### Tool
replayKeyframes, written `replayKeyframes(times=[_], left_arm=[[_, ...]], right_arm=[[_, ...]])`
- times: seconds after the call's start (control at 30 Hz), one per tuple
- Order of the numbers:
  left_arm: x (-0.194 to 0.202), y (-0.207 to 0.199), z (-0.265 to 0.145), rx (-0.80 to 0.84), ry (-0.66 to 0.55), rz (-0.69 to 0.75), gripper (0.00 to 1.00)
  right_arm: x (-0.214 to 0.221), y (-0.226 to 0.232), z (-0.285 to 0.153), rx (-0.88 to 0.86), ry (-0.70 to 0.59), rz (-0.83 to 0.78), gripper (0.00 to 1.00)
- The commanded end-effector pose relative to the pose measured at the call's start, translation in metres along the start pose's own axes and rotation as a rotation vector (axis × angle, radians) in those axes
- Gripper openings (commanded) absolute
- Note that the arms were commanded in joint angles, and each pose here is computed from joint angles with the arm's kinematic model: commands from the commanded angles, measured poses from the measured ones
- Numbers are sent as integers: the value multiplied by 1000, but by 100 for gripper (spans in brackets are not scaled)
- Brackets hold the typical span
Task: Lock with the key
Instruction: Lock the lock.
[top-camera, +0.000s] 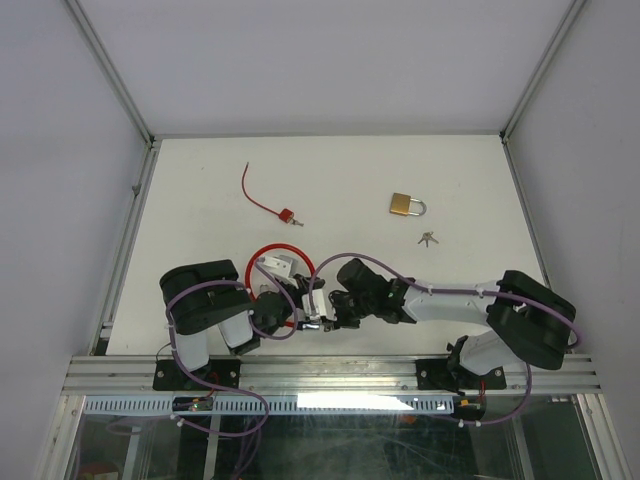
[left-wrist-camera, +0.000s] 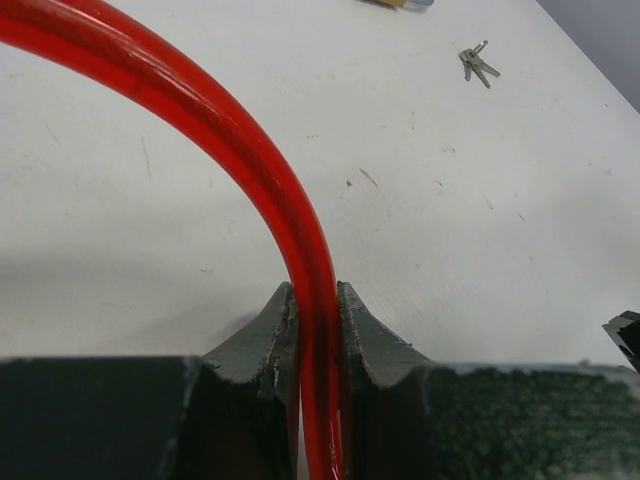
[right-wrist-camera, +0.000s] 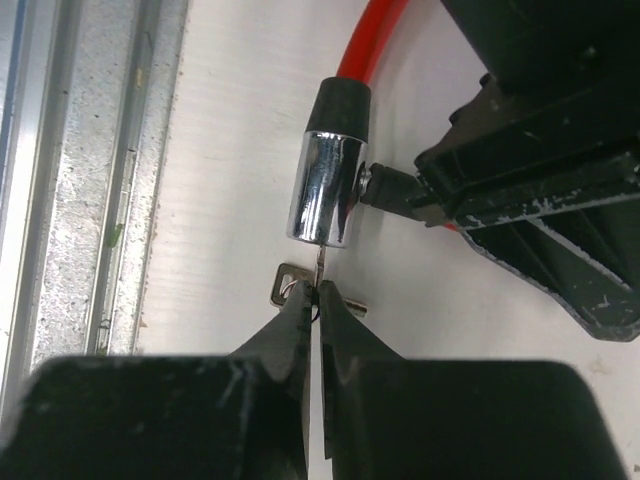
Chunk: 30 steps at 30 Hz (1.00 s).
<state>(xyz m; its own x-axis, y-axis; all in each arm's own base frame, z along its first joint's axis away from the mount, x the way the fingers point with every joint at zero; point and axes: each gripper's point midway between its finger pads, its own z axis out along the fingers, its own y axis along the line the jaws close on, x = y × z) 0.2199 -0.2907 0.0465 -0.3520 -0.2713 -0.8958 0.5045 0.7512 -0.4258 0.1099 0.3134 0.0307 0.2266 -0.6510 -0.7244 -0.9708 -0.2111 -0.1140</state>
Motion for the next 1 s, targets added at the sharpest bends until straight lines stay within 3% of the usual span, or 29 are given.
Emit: replayKeyframes(times=[0.0,0.4,0.77,0.97], left_arm=[[-64,-50,2,187,-228,-75,0],[-97,-63,32,249,-311,-85,0],[-111,-92,58,348,-302,-37,0],[-106,-93,64,371,-286,-16,0]], right_arm=[[-36,-51,-21,166,-107,-21,0],[-11,-99,-60,358,-91,-16,0],[10,-132,-89,559,4,-170,0],[17,-147,-101,664,79,-356,0]])
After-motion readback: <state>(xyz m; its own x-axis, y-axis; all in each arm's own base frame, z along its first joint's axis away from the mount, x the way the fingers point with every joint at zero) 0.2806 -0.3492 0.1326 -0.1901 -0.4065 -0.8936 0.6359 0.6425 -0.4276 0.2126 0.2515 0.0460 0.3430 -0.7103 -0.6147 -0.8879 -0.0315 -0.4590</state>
